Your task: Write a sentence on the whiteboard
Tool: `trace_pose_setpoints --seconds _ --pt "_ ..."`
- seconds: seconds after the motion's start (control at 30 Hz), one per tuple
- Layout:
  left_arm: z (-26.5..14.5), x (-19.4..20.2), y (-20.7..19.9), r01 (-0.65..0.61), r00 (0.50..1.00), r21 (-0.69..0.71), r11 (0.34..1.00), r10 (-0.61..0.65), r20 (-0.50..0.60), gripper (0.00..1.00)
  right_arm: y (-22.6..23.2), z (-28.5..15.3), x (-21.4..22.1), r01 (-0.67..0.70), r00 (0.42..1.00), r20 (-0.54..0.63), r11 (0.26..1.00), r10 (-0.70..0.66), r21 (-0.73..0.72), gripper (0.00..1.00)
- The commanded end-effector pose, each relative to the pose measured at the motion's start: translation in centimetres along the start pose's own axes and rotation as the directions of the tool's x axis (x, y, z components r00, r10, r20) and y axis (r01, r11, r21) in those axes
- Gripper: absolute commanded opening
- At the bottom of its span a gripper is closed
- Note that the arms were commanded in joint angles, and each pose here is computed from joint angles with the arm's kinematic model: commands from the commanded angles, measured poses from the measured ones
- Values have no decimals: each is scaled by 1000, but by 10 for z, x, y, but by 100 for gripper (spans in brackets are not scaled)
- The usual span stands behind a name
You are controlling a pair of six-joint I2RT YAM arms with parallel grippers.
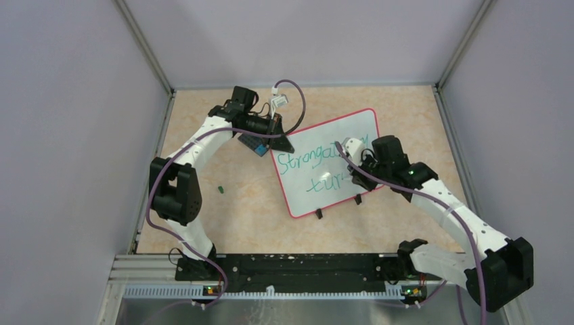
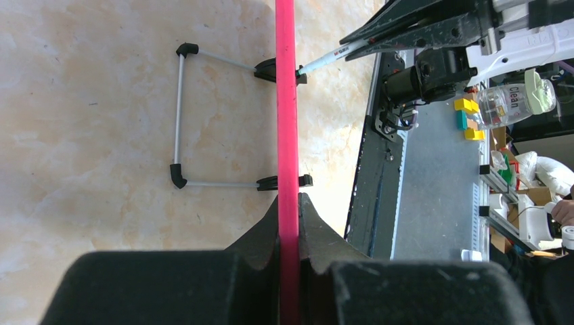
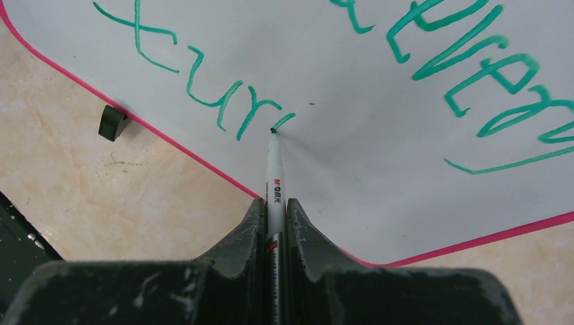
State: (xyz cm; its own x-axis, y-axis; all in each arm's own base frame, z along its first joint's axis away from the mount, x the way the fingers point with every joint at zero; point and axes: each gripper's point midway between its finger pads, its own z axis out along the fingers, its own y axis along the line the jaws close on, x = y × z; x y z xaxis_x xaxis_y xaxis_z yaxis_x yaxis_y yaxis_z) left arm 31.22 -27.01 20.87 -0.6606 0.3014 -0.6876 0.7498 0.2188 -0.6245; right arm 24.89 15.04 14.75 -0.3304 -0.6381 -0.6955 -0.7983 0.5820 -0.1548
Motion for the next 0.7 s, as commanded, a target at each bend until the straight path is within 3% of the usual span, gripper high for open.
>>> trace_pose_setpoints --seconds 0.0,0.67 --pt "9 12 7 -27 999 -17 1000 26 -41 0 3 2 11 0 1000 -12 1000 0 -5 0" --pt "8 13 7 -28 999 -18 999 27 -42 0 -15 -5 -29 -21 996 82 999 17 47 0"
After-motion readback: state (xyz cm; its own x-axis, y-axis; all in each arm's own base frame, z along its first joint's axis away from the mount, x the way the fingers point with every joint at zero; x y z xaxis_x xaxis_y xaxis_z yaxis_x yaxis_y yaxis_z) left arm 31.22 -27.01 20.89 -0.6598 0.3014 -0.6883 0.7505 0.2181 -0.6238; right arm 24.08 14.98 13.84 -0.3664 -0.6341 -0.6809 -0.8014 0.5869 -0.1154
